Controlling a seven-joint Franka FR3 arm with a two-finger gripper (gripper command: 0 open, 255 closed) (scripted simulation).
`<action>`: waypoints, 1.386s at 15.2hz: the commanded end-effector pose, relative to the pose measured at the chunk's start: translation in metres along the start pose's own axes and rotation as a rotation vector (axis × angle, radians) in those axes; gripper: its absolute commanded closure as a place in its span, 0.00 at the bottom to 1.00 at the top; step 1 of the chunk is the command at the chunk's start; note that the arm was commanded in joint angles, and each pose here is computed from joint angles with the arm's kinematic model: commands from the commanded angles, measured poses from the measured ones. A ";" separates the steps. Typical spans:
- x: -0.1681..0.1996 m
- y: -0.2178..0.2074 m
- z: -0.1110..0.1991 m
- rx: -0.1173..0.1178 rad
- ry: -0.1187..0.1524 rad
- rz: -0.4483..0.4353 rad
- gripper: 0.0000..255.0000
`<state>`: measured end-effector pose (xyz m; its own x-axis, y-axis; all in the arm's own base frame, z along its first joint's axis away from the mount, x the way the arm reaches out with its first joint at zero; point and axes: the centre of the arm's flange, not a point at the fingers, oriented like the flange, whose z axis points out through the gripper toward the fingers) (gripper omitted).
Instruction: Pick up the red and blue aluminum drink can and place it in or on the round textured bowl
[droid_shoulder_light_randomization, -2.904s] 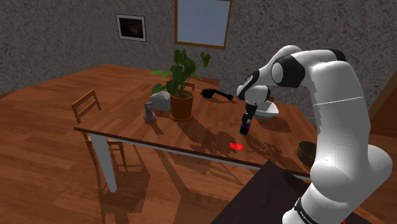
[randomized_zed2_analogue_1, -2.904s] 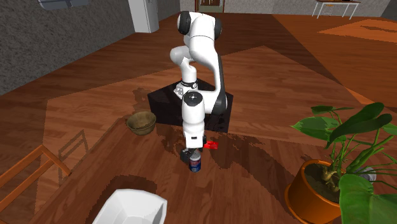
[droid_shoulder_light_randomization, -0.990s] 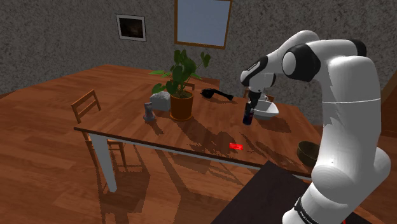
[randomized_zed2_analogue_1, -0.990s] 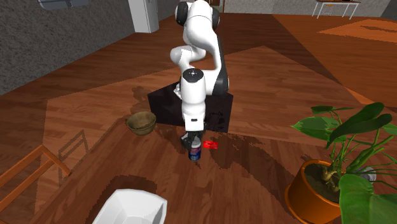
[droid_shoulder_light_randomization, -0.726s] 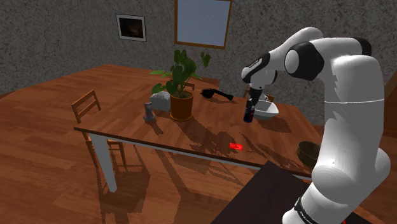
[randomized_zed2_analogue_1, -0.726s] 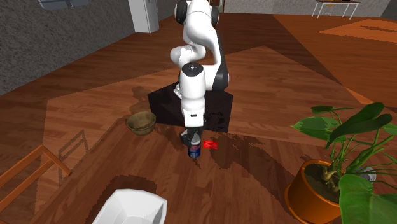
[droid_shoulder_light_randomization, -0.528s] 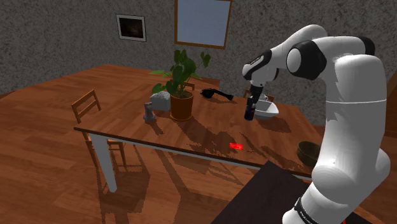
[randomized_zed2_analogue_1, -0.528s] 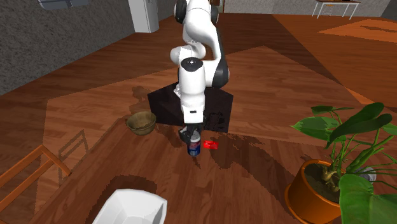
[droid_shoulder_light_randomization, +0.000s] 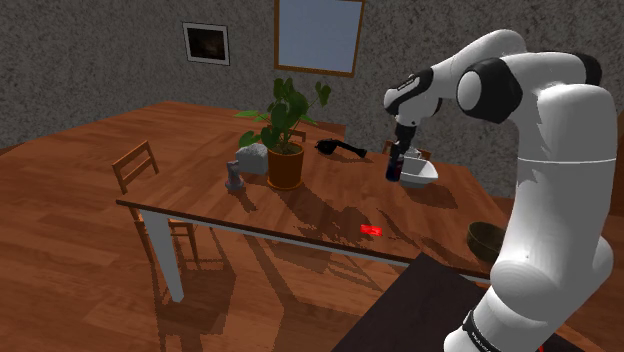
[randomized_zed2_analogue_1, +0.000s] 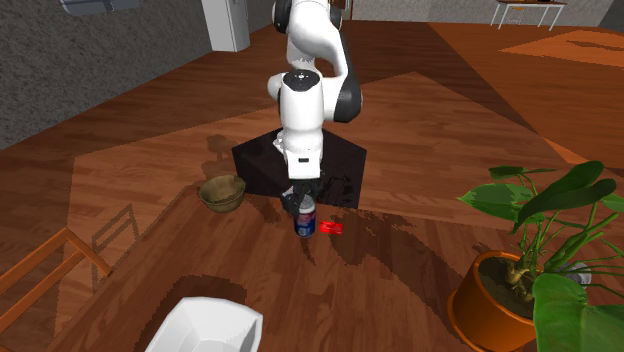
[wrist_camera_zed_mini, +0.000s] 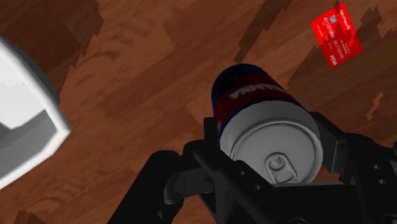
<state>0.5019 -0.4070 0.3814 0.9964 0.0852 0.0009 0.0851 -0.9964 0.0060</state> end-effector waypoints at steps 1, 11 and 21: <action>-0.013 0.000 -0.004 0.000 0.000 0.000 1.00; -0.145 0.007 -0.014 0.000 0.000 0.000 1.00; -0.276 0.014 -0.025 0.000 0.000 0.000 1.00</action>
<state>0.2417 -0.4437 0.4058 0.9965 0.0832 0.0008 0.0832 -0.9965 0.0058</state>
